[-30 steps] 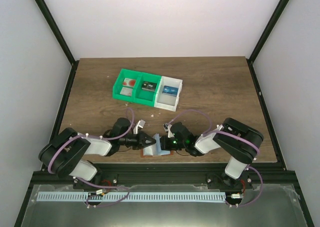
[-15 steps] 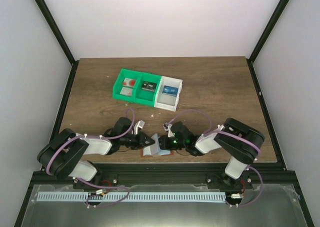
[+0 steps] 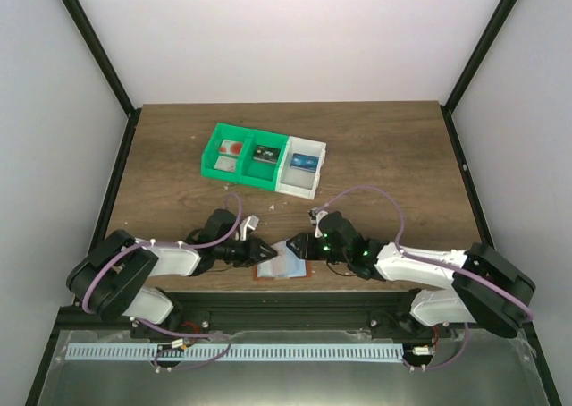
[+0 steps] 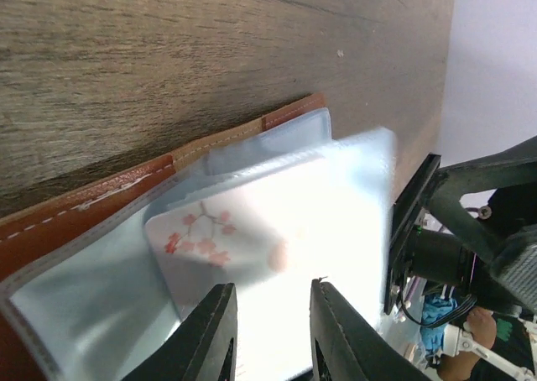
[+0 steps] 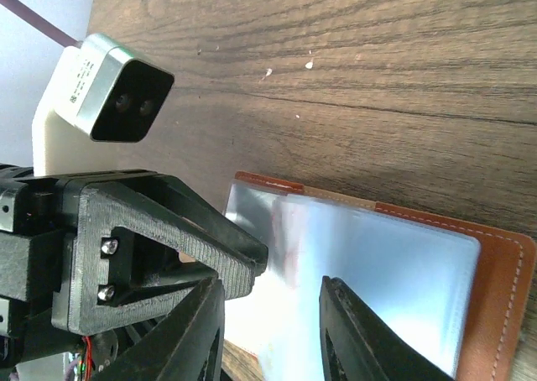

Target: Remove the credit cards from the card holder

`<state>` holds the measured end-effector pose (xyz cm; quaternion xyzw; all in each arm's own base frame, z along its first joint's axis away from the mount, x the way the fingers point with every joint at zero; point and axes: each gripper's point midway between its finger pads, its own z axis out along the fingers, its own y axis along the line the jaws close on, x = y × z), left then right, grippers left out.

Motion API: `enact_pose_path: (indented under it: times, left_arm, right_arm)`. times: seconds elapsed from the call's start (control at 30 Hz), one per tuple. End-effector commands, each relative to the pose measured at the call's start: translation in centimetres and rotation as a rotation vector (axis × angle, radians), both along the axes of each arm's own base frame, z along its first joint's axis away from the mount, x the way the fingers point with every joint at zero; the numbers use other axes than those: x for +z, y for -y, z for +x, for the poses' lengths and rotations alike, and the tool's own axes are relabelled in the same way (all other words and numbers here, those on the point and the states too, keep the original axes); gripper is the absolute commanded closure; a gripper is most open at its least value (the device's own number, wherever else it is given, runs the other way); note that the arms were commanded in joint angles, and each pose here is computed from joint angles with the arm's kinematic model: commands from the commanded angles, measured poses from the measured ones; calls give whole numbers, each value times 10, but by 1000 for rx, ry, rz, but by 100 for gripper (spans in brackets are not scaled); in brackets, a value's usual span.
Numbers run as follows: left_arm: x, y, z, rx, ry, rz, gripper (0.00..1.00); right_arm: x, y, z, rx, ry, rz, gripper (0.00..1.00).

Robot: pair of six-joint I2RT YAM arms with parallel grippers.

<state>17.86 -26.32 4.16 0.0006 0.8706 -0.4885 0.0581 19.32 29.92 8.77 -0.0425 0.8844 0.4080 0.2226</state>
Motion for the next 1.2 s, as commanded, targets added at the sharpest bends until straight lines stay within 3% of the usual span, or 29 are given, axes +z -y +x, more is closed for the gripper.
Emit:
enact_pose_path:
  times: [0.0, 0.23, 0.5, 0.83, 1.17]
  left_arm:
    - [8, 6, 4, -13, 25, -21, 73]
    - [11, 7, 4, -10, 23, -38, 66]
    - [7, 2, 8, 6, 40, 7, 55]
    - [1, 5, 6, 3, 16, -17, 64]
    - [-8, 6, 3, 3, -11, -35, 65]
  right_arm:
    - [13, 7, 6, -30, 38, -24, 66]
    - [30, 5, 5, -14, 65, 15, 65]
    - [16, -7, -1, 49, 24, 16, 68]
    - [-29, -5, -1, 52, -51, -95, 71]
    - [-57, 5, -8, 41, -114, -164, 72]
